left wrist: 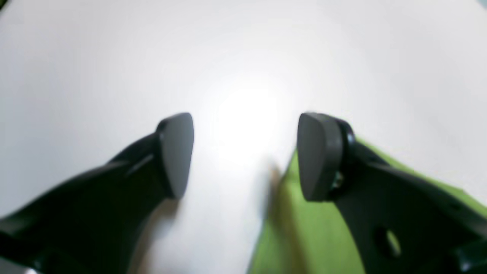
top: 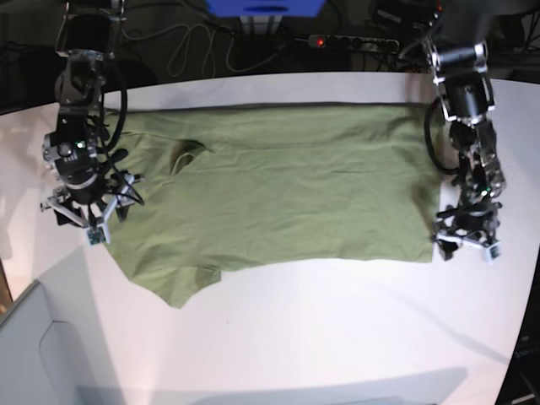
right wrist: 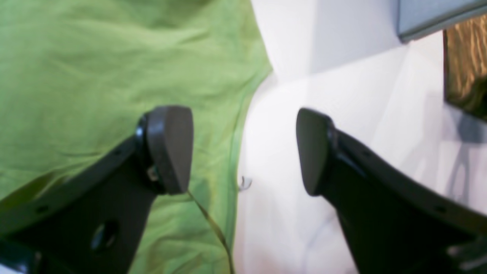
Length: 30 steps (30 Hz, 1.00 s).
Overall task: Fold the T-shirt properly
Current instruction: 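Move both grippers down to the shirt's hem corners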
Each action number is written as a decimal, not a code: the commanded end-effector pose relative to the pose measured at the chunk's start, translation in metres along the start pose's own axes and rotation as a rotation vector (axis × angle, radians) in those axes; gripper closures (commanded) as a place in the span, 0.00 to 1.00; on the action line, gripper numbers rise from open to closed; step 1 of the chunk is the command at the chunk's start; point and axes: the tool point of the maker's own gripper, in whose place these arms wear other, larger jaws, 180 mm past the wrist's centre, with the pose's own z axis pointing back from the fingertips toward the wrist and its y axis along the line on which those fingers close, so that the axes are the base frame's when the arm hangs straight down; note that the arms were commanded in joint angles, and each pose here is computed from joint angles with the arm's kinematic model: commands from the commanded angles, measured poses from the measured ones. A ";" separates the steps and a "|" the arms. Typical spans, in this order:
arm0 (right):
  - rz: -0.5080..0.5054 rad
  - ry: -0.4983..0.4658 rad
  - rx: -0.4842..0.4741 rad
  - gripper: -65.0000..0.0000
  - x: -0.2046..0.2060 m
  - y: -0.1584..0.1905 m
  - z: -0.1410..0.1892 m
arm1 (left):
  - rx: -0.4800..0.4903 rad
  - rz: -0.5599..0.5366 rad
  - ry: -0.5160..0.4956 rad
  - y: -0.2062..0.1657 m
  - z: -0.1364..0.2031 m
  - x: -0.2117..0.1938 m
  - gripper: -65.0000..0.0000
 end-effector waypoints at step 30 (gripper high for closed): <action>0.010 -0.034 -0.018 0.37 0.010 -0.008 0.002 | -0.064 -0.122 -0.015 -0.045 -0.037 -0.019 0.92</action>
